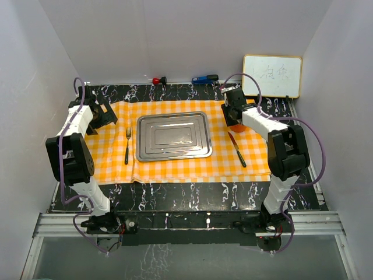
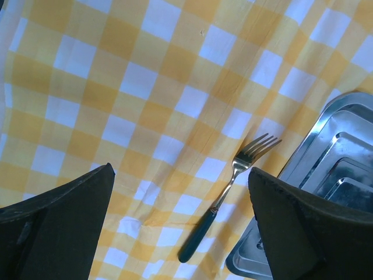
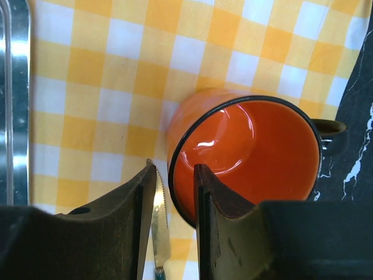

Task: Set the dinner table for one person
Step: Pick up the cup with the napkin, then place the cup on the napkin.

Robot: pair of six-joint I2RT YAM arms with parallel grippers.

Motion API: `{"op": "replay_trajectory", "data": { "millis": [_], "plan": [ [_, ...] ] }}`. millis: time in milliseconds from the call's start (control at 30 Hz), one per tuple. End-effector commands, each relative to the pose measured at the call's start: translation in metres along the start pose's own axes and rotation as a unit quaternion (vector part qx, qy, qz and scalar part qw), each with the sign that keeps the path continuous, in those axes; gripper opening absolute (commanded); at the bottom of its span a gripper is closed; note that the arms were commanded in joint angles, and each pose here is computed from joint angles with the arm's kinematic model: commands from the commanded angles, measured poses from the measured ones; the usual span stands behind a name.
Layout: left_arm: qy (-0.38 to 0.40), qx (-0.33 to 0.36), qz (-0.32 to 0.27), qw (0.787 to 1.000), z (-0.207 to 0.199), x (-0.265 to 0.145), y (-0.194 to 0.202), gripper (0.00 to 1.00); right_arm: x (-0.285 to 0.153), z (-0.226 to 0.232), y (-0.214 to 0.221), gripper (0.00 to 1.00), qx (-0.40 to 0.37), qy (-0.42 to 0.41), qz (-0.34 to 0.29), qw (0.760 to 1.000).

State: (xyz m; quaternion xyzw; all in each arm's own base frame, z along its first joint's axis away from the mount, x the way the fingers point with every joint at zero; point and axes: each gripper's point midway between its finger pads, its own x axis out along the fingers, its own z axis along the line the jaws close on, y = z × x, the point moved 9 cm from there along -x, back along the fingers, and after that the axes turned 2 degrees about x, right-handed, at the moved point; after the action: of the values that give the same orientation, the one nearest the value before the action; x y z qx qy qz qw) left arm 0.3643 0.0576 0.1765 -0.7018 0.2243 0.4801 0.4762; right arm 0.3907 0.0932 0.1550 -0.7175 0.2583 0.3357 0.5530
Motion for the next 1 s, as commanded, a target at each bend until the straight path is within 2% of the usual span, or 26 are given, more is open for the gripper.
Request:
{"op": "replay_trajectory", "data": {
  "millis": [0,67,133,167,233,333,467,700,833,967],
  "plan": [
    [0.027,0.005,-0.028,0.999,-0.004,-0.022,-0.004,0.99,0.009,0.0,-0.012,0.32,0.022,0.009,-0.032,0.999],
    [0.026,0.005,-0.025,0.999,-0.004,-0.021,-0.003,0.99,0.013,-0.001,-0.009,0.33,0.027,0.016,-0.029,0.999],
    [0.026,0.004,-0.023,0.999,-0.004,-0.02,-0.003,0.99,0.015,0.0,-0.009,0.29,0.031,0.017,-0.033,0.999],
    [0.025,0.004,-0.023,0.999,-0.004,-0.02,-0.003,0.99,0.014,0.0,-0.009,0.22,0.034,0.015,-0.035,0.999],
    [0.025,0.003,-0.02,0.999,-0.004,-0.019,-0.003,0.99,0.014,0.0,-0.01,0.0,0.043,0.013,-0.038,0.998],
    [0.023,0.001,-0.015,1.0,-0.004,-0.016,-0.002,0.99,0.009,-0.002,-0.013,0.0,0.055,0.031,-0.044,0.997],
    [0.023,0.002,-0.012,1.0,-0.004,-0.014,-0.002,0.99,-0.009,-0.019,-0.023,0.0,0.068,0.106,-0.066,0.99],
    [0.026,0.001,-0.007,1.0,-0.005,-0.012,-0.001,0.99,-0.053,-0.035,-0.076,0.0,0.068,0.135,-0.137,0.979],
    [0.024,0.002,-0.006,1.0,-0.004,-0.011,0.0,0.99,-0.066,-0.034,-0.105,0.0,0.07,0.104,-0.177,0.976],
    [0.025,0.003,-0.002,1.0,-0.005,-0.01,0.0,0.99,-0.057,-0.024,-0.119,0.0,0.072,0.053,-0.193,0.977]
  ]
}}
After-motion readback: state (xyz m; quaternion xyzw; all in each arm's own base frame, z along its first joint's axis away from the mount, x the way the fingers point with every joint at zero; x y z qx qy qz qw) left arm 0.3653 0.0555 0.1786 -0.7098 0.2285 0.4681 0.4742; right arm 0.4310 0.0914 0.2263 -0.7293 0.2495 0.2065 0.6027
